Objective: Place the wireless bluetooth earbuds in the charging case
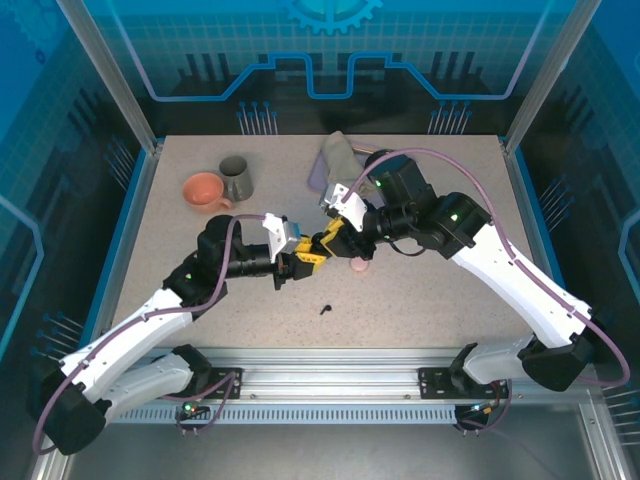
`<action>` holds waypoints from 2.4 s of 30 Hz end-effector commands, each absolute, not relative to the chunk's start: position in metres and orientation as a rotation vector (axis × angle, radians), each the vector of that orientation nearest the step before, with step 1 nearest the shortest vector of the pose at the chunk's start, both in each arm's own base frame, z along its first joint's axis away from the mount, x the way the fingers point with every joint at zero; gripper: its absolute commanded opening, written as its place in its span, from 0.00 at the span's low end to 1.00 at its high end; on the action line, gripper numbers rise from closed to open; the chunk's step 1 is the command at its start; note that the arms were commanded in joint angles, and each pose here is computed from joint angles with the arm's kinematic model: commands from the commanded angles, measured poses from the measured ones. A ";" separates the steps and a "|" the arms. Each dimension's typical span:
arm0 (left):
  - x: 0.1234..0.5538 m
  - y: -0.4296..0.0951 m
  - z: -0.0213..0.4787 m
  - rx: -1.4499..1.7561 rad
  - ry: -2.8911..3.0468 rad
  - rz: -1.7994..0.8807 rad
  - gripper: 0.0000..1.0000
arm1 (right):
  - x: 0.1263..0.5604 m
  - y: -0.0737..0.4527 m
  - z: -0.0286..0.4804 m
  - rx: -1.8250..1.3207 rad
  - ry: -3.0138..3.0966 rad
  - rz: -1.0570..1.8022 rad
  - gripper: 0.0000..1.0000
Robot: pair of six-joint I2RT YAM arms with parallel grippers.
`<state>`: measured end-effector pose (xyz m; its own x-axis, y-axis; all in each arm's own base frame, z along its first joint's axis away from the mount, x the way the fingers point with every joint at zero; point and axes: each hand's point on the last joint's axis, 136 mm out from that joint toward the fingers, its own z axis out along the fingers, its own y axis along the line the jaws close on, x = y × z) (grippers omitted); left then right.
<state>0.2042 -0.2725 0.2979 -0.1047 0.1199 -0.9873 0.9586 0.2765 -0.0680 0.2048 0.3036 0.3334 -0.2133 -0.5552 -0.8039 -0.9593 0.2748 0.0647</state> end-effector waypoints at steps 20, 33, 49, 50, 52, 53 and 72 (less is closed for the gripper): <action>0.201 -0.280 0.305 1.142 1.442 -0.955 0.00 | 0.201 0.292 0.344 -1.378 1.859 0.707 0.21; 0.201 -0.279 0.296 1.210 1.464 -0.907 0.00 | 0.195 0.285 0.344 -1.435 1.876 0.663 0.21; 0.202 -0.281 0.299 1.216 1.457 -0.914 0.00 | 0.194 0.293 0.336 -1.496 1.880 0.641 0.20; 0.202 -0.281 0.299 1.217 1.458 -0.915 0.00 | 0.194 0.293 0.335 -1.498 1.883 0.639 0.21; 0.202 -0.281 0.299 1.216 1.459 -0.916 0.00 | 0.194 0.293 0.334 -1.500 1.887 0.639 0.21; 0.202 -0.281 0.298 1.217 1.460 -0.916 0.00 | 0.194 0.294 0.333 -1.503 1.887 0.640 0.21; 0.202 -0.282 0.299 1.220 1.459 -0.921 0.00 | 0.194 0.296 0.326 -1.535 1.907 0.621 0.21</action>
